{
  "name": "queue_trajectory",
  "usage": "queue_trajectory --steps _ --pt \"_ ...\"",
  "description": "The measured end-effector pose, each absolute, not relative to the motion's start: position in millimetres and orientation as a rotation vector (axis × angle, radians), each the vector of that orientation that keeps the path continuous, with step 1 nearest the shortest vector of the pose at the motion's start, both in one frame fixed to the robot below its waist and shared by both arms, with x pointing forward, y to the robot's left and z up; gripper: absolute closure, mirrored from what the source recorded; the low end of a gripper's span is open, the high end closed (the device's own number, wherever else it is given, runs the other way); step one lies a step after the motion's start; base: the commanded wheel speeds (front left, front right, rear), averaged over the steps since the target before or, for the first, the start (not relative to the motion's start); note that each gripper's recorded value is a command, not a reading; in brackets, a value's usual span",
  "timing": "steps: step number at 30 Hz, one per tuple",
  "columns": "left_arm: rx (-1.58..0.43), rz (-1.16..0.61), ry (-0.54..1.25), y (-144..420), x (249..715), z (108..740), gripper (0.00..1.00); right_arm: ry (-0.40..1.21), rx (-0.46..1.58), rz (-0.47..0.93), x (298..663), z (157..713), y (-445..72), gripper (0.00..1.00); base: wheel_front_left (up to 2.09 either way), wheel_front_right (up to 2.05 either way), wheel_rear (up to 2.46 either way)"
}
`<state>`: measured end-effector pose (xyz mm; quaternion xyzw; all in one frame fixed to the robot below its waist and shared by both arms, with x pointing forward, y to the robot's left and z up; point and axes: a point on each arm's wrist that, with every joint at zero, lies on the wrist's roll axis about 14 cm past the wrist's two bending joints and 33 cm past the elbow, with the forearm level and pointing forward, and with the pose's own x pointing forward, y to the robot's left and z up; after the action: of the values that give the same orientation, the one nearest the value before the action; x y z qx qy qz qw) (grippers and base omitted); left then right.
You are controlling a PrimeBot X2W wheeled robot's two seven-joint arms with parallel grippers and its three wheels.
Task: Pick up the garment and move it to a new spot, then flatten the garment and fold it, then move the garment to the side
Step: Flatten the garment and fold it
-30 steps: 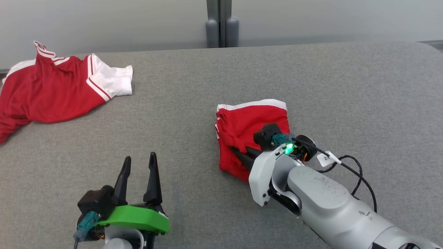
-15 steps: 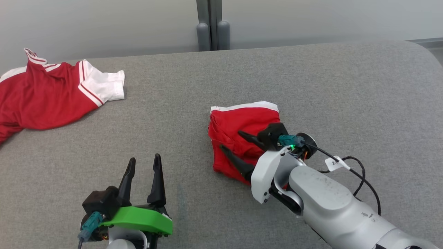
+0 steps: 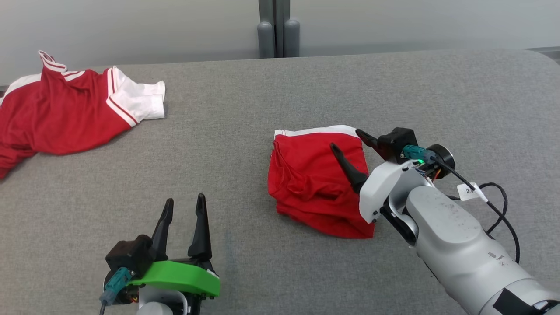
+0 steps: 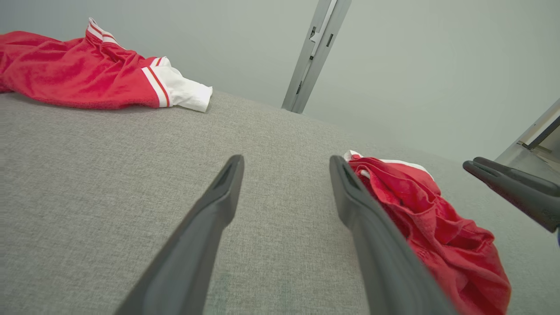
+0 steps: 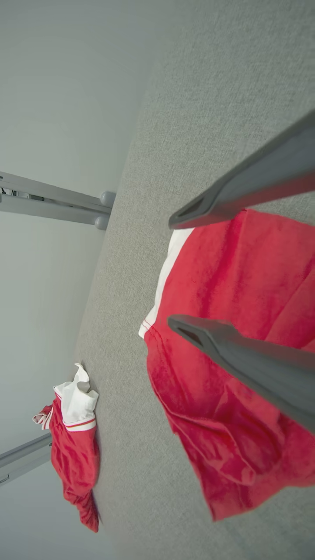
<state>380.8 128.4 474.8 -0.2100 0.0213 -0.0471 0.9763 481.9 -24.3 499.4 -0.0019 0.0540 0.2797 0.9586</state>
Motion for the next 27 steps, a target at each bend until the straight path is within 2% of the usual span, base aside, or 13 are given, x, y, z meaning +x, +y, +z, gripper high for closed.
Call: queue_trajectory --steps 1,2,5,12,18,27 --pt "-0.423 -0.089 0.045 130.1 380.5 473.6 0.0 0.119 -0.012 0.573 481.1 494.8 -21.6 0.59 0.0 0.0 0.0" --pt "-0.424 -0.085 0.047 131.3 380.3 472.9 0.0 0.128 -0.019 0.581 479.8 490.7 -18.4 0.73 0.0 0.0 0.0" --pt "-0.422 -0.07 0.049 135.9 380.2 471.2 0.0 0.163 -0.039 0.624 470.1 475.0 -3.1 0.98 0.0 0.0 0.0" --pt "-0.419 -0.046 0.047 144.1 379.1 470.6 0.0 0.218 -0.086 0.763 438.4 450.5 35.0 1.0 0.0 0.0 0.0" --pt "-0.421 -0.04 0.042 146.3 378.0 472.3 0.0 0.205 -0.061 0.9 412.2 458.2 73.3 1.0 0.0 0.0 0.0" --pt "-0.423 -0.034 0.035 148.5 375.4 474.6 0.0 0.211 -0.072 0.979 397.4 460.2 92.0 1.0 0.0 0.0 0.0"
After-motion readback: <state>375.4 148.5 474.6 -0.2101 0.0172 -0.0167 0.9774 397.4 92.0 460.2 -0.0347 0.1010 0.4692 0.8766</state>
